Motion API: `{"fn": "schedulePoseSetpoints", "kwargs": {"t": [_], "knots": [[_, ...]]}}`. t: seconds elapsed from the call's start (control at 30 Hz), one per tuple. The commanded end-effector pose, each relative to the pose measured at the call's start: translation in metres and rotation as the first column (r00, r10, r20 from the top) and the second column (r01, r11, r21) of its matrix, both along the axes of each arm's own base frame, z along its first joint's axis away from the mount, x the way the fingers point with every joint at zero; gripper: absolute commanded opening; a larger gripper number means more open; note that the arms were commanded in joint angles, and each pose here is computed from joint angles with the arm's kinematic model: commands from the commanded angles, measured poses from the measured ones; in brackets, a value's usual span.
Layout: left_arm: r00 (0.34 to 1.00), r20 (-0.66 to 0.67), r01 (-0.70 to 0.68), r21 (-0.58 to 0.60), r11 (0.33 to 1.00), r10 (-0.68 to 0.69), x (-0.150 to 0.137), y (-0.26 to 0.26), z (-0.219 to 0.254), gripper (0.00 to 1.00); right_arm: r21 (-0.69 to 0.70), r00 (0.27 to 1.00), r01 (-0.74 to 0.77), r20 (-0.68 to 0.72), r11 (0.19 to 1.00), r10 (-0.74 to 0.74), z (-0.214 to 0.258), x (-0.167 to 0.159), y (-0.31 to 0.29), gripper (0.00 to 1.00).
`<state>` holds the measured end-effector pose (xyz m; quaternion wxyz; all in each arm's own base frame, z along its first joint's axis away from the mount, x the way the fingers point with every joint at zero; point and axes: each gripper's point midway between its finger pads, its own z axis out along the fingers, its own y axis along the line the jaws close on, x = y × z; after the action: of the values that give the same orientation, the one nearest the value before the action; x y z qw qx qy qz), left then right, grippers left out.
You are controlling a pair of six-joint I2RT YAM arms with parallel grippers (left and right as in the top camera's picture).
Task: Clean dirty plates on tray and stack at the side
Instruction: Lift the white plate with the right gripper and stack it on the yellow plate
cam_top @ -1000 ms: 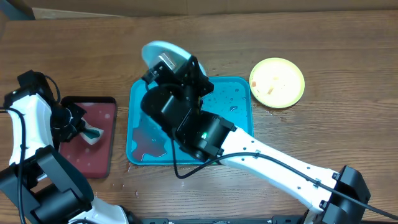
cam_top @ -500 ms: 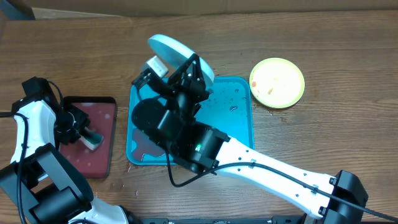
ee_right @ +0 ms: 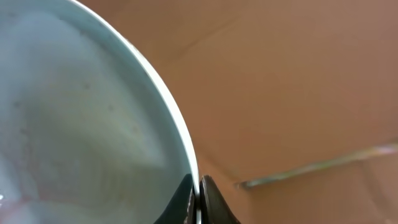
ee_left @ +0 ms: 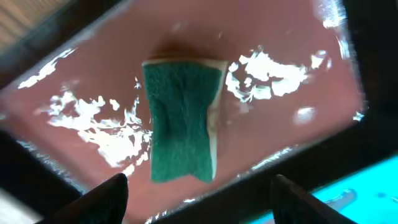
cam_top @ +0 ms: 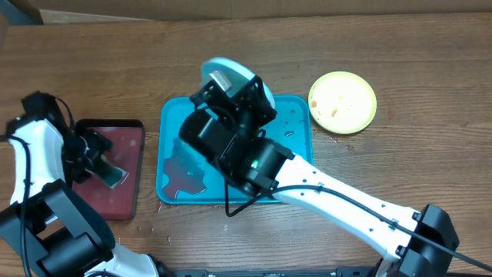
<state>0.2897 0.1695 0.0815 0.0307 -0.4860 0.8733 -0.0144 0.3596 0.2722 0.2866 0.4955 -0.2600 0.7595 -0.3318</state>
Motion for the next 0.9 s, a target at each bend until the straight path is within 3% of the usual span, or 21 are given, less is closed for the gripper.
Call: {"fn": "schedulePoseSetpoints", "kwargs": {"t": [0.0, 0.13, 0.2, 0.3, 0.4, 0.53, 0.7, 0.87], "knots": [[0.998, 0.07, -0.008, 0.069, 0.998, 0.003, 0.017, 0.018, 0.048, 0.73, 0.351, 0.993, 0.033, -0.118, 0.936, 0.009, -0.018, 0.012, -0.002, 0.03], [0.992, 0.124, -0.002, 0.043, 0.999, -0.004, 0.027, 0.013, 0.084, 0.81, 0.609, 0.933, 0.145, -0.347, 0.78, 0.097, -0.042, 0.024, -0.016, 0.03], [0.99, 0.143, 0.007, 0.003, 1.0, -0.007, 0.028, 0.005, 0.094, 1.0, 0.705, 0.892, 0.215, -0.423, 0.676, 0.158, -0.047, 0.034, -0.031, 0.03], [0.987, 0.159, 0.024, -0.095, 0.995, -0.009, 0.029, -0.014, 0.096, 1.0, 0.775, 0.848, 0.349, -0.501, 0.527, 0.175, -0.053, 0.054, -0.076, 0.04], [0.99, 0.14, 0.043, -0.202, 0.979, -0.014, 0.021, -0.035, 0.096, 1.0, 0.78, 0.826, 0.464, -0.552, 0.421, 0.114, -0.061, 0.072, -0.141, 0.04], [0.976, 0.161, 0.191, -0.304, 0.933, -0.148, 0.013, -0.065, 0.098, 1.0, 0.744, 0.792, 0.594, -0.608, 0.308, -0.059, -0.078, 0.081, -0.238, 0.04], [0.959, 0.167, 0.273, -0.304, 0.913, -0.231, 0.017, -0.083, 0.094, 1.0, 0.709, 0.739, 0.674, -0.65, 0.209, -0.178, -0.112, 0.074, -0.309, 0.04], [0.933, 0.179, 0.354, -0.294, 0.888, -0.312, 0.025, -0.105, 0.094, 1.0, 0.706, 0.727, 0.686, -0.653, 0.177, -0.213, -0.149, 0.07, -0.329, 0.04]]}}
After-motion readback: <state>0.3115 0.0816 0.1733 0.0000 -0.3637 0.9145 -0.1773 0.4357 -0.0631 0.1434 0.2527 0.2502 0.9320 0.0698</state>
